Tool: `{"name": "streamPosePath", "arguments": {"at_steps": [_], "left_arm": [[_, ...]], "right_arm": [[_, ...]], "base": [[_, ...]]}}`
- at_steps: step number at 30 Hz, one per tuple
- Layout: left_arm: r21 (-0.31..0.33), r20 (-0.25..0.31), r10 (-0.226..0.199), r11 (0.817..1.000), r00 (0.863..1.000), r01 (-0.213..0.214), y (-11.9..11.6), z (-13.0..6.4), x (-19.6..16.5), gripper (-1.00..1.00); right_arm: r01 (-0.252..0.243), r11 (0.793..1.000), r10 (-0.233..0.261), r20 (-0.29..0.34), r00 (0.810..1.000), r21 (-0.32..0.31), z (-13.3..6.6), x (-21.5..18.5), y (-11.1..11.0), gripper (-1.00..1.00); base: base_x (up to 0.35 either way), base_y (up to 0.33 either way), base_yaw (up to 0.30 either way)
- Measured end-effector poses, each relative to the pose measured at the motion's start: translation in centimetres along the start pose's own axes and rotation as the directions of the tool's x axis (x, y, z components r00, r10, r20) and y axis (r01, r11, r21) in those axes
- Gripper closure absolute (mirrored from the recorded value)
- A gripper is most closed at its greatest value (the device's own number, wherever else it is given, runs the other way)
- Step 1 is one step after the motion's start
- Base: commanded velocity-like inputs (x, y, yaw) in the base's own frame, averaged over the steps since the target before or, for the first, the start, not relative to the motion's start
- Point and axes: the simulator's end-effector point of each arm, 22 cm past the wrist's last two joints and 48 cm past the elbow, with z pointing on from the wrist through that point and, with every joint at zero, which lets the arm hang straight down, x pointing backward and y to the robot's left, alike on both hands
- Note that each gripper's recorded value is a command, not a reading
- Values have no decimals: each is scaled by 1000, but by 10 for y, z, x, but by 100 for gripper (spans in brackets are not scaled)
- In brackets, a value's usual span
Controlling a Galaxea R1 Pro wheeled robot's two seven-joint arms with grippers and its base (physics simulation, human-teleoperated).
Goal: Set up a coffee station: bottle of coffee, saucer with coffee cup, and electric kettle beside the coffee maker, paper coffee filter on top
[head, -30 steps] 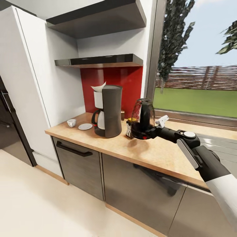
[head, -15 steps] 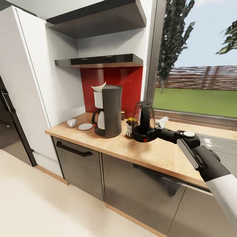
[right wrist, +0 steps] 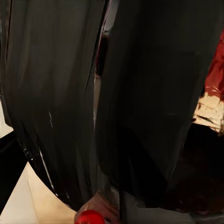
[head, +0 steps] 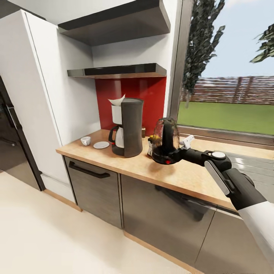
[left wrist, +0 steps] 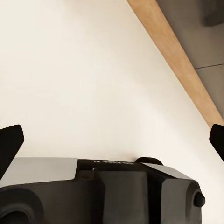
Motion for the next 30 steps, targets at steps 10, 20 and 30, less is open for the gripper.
{"name": "streamPosePath", "arguments": {"at_steps": [10,20,30], "left_arm": [[0,-1,0,1000,1000,0,0,0,0,-100],[0,-1,1,1000,1000,-1,0,0,0,-100],[0,-1,1,1000,1000,-1,0,0,0,-100]], "right_arm": [[-1,1000,1,1,1000,0,0,0,0,100],[3,998,-1,36,999,-59,-2,-17,20,100],[14,997,-10,51,999,-72,-3,-24,26,100]], "base": [[45,92,0],[4,5,0],[0,28,0]]}}
